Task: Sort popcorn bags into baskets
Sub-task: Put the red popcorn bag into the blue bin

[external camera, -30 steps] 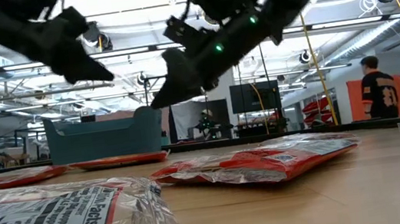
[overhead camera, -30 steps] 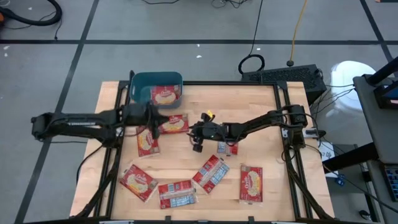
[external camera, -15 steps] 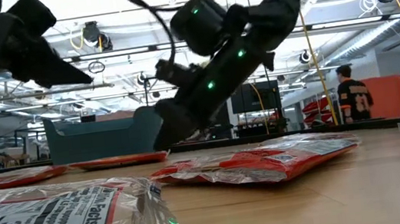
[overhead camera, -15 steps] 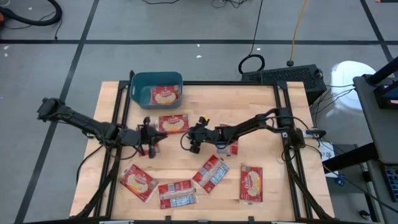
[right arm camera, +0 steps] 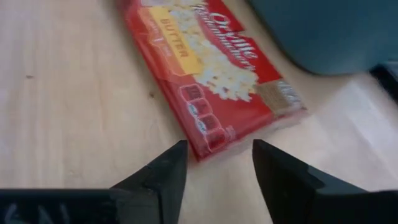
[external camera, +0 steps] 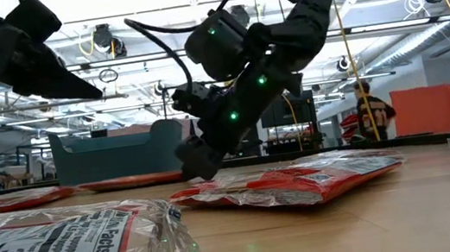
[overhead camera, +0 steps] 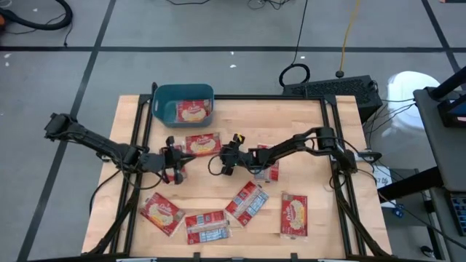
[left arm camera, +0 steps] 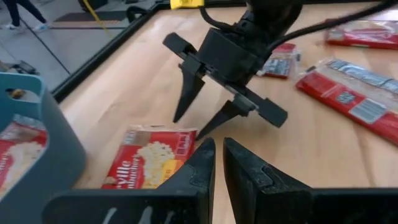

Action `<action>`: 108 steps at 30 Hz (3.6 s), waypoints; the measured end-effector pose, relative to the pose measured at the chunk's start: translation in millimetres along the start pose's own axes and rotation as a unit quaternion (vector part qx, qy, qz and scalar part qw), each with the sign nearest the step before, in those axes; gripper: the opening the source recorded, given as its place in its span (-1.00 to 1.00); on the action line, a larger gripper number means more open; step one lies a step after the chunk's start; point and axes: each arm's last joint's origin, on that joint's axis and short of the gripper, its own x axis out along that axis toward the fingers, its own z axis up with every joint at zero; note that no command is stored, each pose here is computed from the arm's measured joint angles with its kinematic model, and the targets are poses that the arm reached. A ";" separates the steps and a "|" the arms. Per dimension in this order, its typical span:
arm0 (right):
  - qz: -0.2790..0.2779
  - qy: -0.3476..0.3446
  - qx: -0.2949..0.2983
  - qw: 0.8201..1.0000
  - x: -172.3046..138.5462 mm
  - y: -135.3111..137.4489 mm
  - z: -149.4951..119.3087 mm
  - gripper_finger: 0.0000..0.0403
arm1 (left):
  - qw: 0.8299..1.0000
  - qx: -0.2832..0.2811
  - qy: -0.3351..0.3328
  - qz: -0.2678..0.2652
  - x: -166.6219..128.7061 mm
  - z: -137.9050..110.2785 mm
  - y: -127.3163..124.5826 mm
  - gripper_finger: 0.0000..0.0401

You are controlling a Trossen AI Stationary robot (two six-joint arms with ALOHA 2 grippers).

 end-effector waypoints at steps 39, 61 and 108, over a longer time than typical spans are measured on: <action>0.107 -0.103 0.008 0.989 -39.5 0.3 46.4 -1.00 | 0.998 0.060 -0.012 0.032 7.2 -56.6 9.7 0.39; 0.206 -0.119 0.118 0.964 -54.0 -5.8 62.2 -0.94 | 0.975 0.199 0.041 0.094 31.8 -67.2 17.4 -0.86; 0.394 -0.082 0.367 0.839 -82.9 -259.0 126.8 0.42 | 0.721 0.609 -0.010 0.331 35.5 85.7 32.7 -0.82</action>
